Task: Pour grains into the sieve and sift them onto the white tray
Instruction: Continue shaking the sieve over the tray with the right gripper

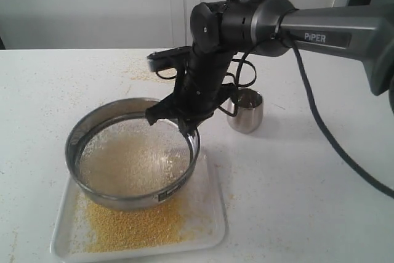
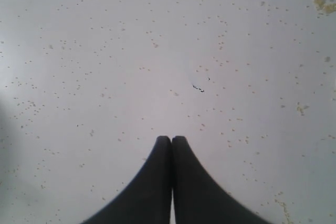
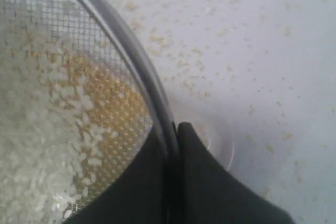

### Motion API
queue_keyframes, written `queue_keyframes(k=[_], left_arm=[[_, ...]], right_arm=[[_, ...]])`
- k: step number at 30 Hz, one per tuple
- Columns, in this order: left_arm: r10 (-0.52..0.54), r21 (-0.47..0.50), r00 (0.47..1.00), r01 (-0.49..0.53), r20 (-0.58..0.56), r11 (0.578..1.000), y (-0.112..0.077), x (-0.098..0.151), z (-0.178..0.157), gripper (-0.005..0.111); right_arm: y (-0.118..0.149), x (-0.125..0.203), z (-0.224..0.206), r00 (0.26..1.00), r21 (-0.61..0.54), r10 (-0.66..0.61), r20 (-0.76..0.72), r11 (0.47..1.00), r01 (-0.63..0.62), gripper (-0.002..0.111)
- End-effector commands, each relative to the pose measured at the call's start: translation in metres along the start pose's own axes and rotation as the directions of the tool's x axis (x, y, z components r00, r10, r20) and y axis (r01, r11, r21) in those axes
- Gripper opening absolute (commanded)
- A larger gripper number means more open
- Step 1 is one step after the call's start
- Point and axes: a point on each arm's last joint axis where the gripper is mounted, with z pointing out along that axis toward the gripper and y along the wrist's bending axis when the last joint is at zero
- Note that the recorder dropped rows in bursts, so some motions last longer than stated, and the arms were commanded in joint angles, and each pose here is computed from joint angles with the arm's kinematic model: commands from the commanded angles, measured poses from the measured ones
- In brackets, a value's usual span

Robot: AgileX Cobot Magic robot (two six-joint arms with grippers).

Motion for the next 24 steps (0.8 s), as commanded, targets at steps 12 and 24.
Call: queue_keyframes(k=[12, 24], left_arm=[[-0.003, -0.005, 1.000, 0.003, -0.009, 1.000, 0.001, 0.003, -0.001, 0.000], [-0.003, -0.005, 1.000, 0.003, -0.009, 1.000, 0.001, 0.003, -0.001, 0.000]], right_arm=[[0.006, 0.002, -0.007, 0.976, -0.003, -0.217, -0.020, 0.976, 0.217, 0.000], [-0.013, -0.005, -0.008, 0.991, 0.125, 0.113, 0.065, 0.985, -0.121, 0.000]])
